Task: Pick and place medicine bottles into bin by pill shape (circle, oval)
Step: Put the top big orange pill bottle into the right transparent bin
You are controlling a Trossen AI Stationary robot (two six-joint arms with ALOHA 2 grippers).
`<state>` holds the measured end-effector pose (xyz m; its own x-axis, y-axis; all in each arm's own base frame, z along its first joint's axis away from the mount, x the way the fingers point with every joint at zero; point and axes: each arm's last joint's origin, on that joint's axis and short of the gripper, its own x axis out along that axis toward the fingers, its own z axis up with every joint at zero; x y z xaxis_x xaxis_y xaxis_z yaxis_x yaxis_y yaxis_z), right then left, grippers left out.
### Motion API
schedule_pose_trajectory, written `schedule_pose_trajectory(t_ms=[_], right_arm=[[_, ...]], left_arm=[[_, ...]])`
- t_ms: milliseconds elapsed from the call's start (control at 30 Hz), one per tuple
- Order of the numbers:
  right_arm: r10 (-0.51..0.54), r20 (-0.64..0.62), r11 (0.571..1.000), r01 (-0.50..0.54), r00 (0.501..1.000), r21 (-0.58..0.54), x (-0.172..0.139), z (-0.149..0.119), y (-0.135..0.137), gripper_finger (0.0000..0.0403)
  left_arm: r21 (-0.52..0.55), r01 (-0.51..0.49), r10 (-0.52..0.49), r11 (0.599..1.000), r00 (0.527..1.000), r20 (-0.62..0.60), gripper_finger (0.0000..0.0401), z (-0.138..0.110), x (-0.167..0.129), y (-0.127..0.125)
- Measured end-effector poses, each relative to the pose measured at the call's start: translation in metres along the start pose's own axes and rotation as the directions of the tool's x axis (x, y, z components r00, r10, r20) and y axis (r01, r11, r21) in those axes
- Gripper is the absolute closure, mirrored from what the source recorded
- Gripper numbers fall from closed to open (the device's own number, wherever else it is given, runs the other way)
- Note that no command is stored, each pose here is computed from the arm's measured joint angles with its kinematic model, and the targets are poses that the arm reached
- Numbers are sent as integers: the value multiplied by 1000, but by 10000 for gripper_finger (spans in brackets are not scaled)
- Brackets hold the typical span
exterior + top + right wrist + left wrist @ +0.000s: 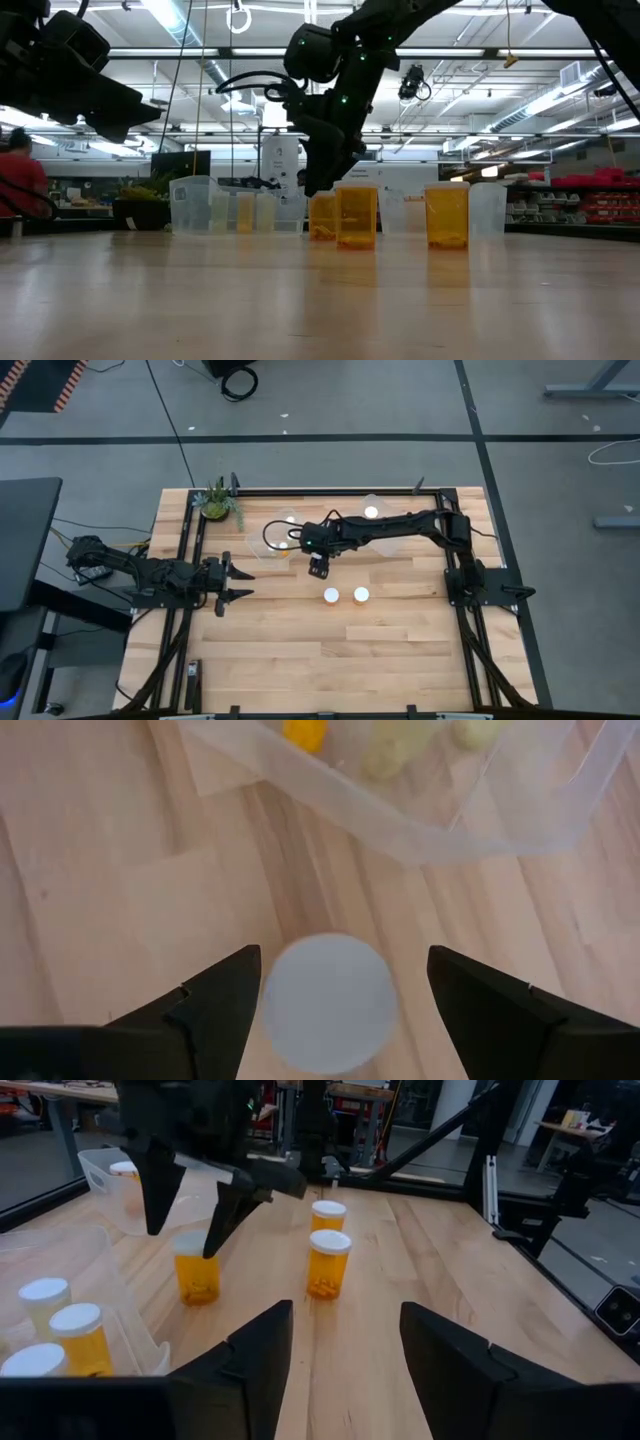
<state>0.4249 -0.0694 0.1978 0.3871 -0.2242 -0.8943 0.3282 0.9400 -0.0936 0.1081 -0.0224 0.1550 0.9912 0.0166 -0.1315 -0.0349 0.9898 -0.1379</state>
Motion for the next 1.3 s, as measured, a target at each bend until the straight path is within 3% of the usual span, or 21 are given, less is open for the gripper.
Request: schedule_pose_trajectory(t_ms=[700,1300], right_arm=[[0,-53,1000,1,999,18,0,-5,-2,111],[15,-44,999,-14,999,30,17,-17,-7,175]], left_arm=[[-1,0,0,1000,1000,-1,211,0,0,0],[-12,0,0,1000,1000,-1,209,0,0,0]])
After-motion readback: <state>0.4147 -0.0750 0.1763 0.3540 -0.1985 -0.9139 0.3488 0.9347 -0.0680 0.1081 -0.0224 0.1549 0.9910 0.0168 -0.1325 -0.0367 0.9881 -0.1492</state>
